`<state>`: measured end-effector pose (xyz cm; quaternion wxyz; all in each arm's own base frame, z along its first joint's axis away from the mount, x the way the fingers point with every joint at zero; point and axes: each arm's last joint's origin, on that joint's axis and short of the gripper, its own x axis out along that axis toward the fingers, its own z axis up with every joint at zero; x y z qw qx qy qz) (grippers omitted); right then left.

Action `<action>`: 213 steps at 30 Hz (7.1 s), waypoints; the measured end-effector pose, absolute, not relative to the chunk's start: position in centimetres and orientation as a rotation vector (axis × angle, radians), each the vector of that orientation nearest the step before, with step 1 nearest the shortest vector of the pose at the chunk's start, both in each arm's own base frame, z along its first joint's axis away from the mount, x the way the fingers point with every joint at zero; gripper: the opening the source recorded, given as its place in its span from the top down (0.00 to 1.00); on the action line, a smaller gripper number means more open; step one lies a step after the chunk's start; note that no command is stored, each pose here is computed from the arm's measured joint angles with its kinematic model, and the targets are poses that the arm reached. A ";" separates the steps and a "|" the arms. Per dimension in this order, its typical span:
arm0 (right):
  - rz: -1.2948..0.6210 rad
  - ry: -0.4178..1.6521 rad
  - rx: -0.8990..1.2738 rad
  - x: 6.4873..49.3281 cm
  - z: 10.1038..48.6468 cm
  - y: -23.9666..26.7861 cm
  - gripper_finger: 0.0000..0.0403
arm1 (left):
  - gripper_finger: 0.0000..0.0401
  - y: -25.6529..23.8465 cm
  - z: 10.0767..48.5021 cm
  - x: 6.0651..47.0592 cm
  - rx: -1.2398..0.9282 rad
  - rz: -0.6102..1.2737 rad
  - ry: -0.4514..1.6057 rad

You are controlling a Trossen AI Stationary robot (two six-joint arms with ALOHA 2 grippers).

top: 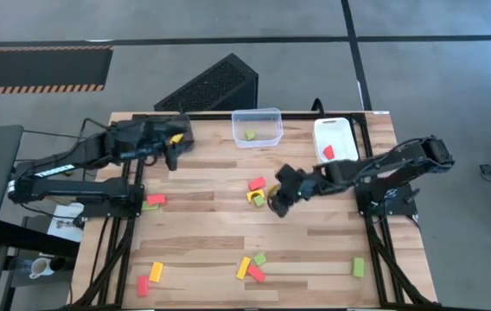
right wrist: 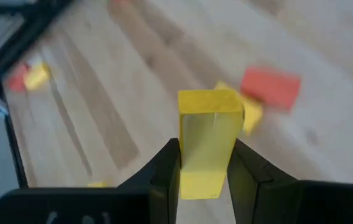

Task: Sort & place blocks by color
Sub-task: Put the yellow block into the black bin, then put the orange block into the white bin

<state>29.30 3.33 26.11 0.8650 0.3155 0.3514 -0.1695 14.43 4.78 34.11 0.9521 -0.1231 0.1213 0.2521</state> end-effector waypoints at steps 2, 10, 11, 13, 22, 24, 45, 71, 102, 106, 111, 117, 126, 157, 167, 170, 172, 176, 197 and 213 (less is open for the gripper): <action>-0.358 0.693 0.626 29.7 26.4 1.9 0.73 | 0.44 4.9 33.8 13.8 -0.243 0.573 0.273; -0.356 0.489 0.542 30.7 28.0 -4.2 0.73 | 0.44 5.0 32.5 12.3 -0.216 0.738 0.397; -0.351 0.467 0.534 30.8 28.2 -4.9 0.73 | 0.44 5.0 32.1 12.2 -0.220 0.756 0.415; -0.346 0.417 0.519 31.3 28.1 -6.2 0.73 | 0.44 5.0 31.2 12.0 -0.230 0.784 0.453; -0.297 0.215 0.537 35.0 27.2 -11.2 0.73 | 0.44 4.9 28.5 11.3 -0.347 0.838 0.493; -0.282 0.209 0.542 36.5 27.3 -12.1 0.73 | 0.44 4.8 27.9 11.3 -0.376 0.842 0.506; -0.141 0.263 0.622 53.7 21.4 -19.3 0.73 | 0.44 4.4 26.1 10.3 -0.499 0.867 0.584; -0.305 0.227 0.567 55.7 18.6 -21.1 0.49 | 0.44 4.2 26.0 10.3 -0.570 0.833 0.587; 0.222 1.009 0.412 43.2 31.9 -14.3 0.52 | 0.44 3.0 25.0 11.0 -0.655 0.384 0.834; 0.296 1.132 0.392 41.2 33.3 -11.6 0.54 | 0.44 2.9 24.4 12.0 -0.613 0.352 0.908; 0.379 1.202 0.351 39.6 35.2 -8.1 0.58 | 0.44 2.8 23.0 13.3 -0.569 0.289 1.072; 0.443 1.169 0.287 38.4 37.5 -4.6 0.62 | 0.44 2.9 20.8 13.9 -0.528 0.283 1.347; 0.384 1.130 0.182 35.5 41.1 -0.9 0.71 | 0.44 3.2 18.4 15.2 -0.511 0.276 1.587; -0.150 0.977 0.475 18.9 34.6 2.2 0.76 | 0.69 1.4 12.9 18.0 -0.378 0.254 1.934; -0.172 0.984 0.552 17.5 31.1 3.5 0.76 | 0.76 1.8 15.7 21.4 -0.360 0.248 1.778; -0.182 1.013 0.570 17.3 30.2 3.9 0.76 | 0.73 1.9 17.6 23.2 -0.355 0.223 1.690; -0.183 1.027 0.579 17.3 29.8 4.2 0.76 | 0.70 2.1 19.1 24.6 -0.339 0.197 1.606; -0.206 1.025 0.577 17.2 29.6 5.0 0.76 | 0.72 2.4 22.3 27.6 -0.290 0.134 1.373; -0.305 0.819 0.528 16.0 30.1 8.6 0.76 | 0.75 6.4 29.9 36.2 -0.195 0.119 0.414; -0.344 0.691 0.591 15.8 30.5 9.7 0.76 | 0.75 10.6 23.4 47.7 -0.267 -0.032 0.336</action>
